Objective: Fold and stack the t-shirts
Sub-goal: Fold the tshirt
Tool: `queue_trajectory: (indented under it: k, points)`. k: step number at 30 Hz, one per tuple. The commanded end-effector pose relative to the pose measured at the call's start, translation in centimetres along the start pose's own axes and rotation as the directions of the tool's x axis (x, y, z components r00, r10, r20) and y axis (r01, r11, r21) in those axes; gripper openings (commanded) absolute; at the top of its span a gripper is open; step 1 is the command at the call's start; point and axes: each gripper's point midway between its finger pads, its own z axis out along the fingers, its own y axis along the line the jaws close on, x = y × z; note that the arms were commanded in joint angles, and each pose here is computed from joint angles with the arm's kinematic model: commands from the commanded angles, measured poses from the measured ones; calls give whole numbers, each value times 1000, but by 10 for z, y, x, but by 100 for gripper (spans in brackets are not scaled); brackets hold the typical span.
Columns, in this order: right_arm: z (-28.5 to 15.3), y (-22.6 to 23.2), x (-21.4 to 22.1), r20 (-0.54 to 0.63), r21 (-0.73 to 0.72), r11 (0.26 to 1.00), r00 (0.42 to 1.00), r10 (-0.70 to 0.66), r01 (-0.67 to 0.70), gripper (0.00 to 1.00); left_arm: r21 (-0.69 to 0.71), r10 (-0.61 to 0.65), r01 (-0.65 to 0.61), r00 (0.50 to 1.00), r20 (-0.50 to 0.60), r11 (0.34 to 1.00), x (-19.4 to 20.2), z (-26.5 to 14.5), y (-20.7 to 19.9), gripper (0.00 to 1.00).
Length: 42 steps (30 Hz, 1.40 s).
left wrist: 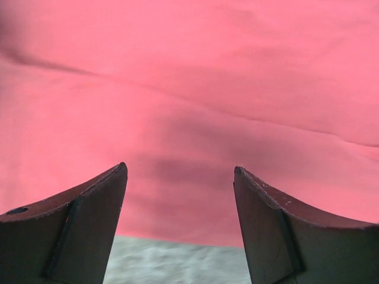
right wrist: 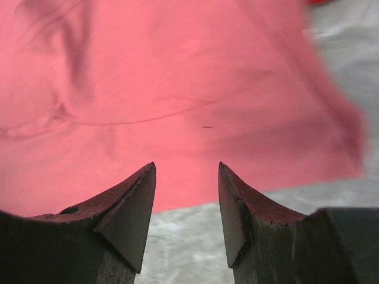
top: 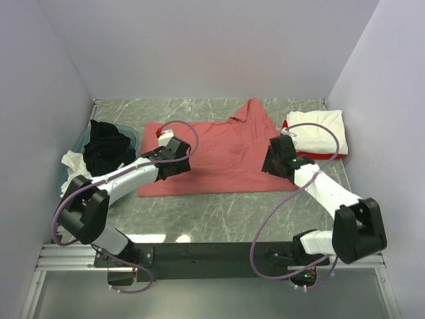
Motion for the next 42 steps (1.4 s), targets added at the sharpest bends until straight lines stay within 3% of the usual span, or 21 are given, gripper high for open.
queue_trajectory:
  k: [1, 7, 15, 29, 42]
  points:
    - [13, 43, -5, -10, -125, 992, 1000, 11, -12, 54, 108, 26, -23, 999, -26, 994, 8, 10, -36, 78]
    - [44, 43, 33, -122, -62, 998, 992, -33, 26, 52, 119, 55, -41, 992, -113, 992, 52, 32, -37, 78]
    - [48, 36, 95, -270, -62, 997, 961, -62, 46, 52, 81, 56, -43, 985, -163, 996, 90, 27, -2, 78]
    - [-5, 23, 151, -391, -176, 984, 919, -55, -16, 53, 51, 18, -5, 967, -253, 999, 138, 9, 31, 78]
    - [-53, 10, 154, -358, -245, 967, 933, -29, -64, 56, 22, 8, -1, 949, -317, 1000, 187, -21, 53, 78]
